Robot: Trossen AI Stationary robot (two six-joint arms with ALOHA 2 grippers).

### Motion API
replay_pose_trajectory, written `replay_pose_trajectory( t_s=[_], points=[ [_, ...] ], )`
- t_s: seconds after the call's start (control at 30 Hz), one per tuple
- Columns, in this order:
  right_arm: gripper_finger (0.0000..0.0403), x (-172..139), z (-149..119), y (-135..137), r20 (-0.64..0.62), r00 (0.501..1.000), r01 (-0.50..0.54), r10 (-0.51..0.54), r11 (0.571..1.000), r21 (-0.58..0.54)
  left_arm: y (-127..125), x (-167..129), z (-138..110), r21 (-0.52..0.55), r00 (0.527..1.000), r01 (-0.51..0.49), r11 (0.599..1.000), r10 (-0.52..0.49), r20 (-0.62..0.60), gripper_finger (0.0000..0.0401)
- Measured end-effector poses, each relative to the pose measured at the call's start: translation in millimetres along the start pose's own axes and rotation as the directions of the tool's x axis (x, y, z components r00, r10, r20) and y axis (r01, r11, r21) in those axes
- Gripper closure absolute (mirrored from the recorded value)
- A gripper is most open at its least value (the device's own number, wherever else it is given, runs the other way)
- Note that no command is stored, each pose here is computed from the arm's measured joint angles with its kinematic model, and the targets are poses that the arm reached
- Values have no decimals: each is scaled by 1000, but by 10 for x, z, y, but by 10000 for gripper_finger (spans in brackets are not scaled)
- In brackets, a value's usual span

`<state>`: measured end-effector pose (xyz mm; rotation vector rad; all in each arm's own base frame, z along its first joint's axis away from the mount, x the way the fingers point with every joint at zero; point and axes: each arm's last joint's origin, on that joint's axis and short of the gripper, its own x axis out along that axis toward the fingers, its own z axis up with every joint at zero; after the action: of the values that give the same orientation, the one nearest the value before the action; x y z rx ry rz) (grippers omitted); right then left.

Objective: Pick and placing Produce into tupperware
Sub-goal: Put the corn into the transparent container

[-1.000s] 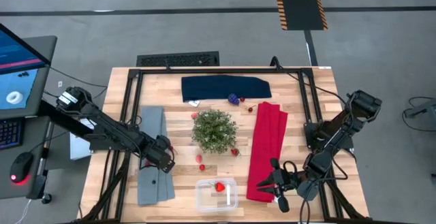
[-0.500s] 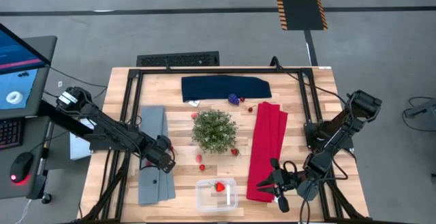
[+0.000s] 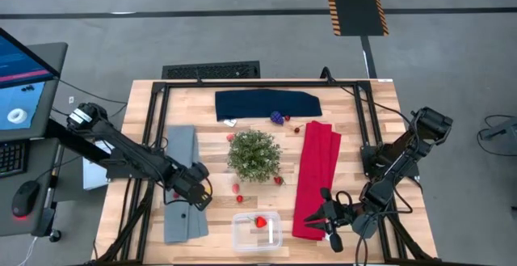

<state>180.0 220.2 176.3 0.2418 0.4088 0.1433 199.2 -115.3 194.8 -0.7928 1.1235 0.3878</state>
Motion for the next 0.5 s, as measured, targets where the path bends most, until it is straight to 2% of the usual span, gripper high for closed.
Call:
replay_pose_trajectory(
  t_s=[0.13, 0.23, 0.4, 0.5],
  points=[
    [317, 0, 0, 0, 0, 1000, 0, 0, 1000, 0, -194, -155, 32, 39, 996, 67, 997, -69, 56, 401],
    [317, 0, 0, 0, 0, 1000, 0, 0, 1000, 0, -339, -242, 40, 77, 984, 155, 985, -161, 82, 401],
    [317, 4, 4, -5, 1, 1000, 2, -2, 1000, 2, -565, -304, 44, 130, 921, 348, 928, -365, 135, 401],
    [317, 4, 4, -5, 1, 1000, 3, -3, 1000, 2, -632, -332, 30, 152, 892, 406, 901, -427, 149, 401]
  ],
)
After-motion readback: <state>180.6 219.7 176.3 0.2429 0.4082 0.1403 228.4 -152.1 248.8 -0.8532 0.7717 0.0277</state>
